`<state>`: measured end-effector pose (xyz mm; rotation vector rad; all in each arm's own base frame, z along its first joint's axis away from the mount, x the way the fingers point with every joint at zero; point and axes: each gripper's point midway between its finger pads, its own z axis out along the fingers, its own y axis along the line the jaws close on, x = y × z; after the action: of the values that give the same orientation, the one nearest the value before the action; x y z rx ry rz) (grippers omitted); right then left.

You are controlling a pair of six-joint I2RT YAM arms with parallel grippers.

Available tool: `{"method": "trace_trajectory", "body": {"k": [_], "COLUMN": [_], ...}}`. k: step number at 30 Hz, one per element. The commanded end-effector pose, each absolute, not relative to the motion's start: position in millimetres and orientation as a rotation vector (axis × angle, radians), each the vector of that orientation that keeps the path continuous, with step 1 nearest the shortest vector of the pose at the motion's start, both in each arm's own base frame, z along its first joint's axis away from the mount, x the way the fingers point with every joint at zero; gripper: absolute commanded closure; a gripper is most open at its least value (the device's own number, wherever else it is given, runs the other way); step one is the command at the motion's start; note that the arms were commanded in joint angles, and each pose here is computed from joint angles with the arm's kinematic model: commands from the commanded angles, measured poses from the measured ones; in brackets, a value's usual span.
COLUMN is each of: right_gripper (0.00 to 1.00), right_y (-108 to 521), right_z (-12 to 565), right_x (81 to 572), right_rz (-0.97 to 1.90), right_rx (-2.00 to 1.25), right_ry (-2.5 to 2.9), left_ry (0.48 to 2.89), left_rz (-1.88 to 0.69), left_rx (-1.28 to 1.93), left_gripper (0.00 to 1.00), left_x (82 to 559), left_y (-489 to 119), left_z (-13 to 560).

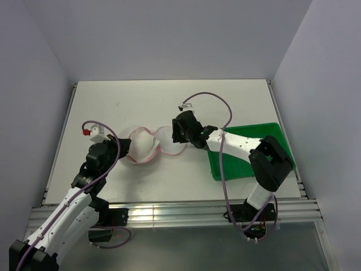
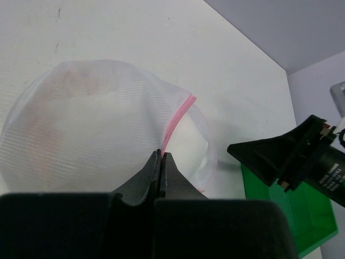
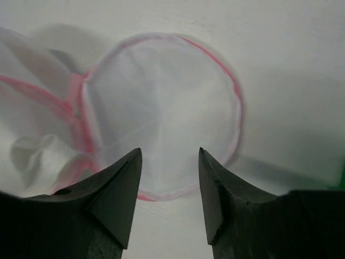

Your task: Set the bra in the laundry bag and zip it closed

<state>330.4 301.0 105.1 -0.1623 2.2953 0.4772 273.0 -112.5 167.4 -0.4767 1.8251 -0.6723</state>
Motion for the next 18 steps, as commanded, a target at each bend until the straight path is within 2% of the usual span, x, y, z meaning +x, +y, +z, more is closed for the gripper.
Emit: {"method": "trace_trajectory", "body": {"k": [1, 3, 7, 9, 18], "right_gripper": [0.48, 0.48, 0.40, 0.40, 0.52], "right_y": [271.1, 264.9, 257.1, 256.4, 268.3], "right_z": [83.6, 70.0, 54.3, 46.5, 23.0], "right_x": [338.8, 339.4, 342.8, 344.1, 351.0], "right_rz": [0.264, 0.213, 0.147, 0.136, 0.247], "right_rx": [-0.078, -0.065, -0.043, -0.034, -0.006], "right_ry": [2.313, 2.332, 2.348, 2.363, 2.415], "left_ry": [1.810, 1.817, 1.824, 1.824, 1.832], "left_rz": [-0.669, -0.672, -0.672, -0.672, -0.678], "left_rx": [-0.482, -0.478, -0.477, -0.473, -0.465], "left_gripper": [1.00, 1.00, 1.00, 1.00, 1.00], "left_x": [272.5, 271.6, 269.7, 269.3, 269.5], "left_y": [-110.3, -111.1, -111.0, -111.0, -113.1], "left_z": [168.3, 165.6, 161.0, 161.0, 158.7]}}
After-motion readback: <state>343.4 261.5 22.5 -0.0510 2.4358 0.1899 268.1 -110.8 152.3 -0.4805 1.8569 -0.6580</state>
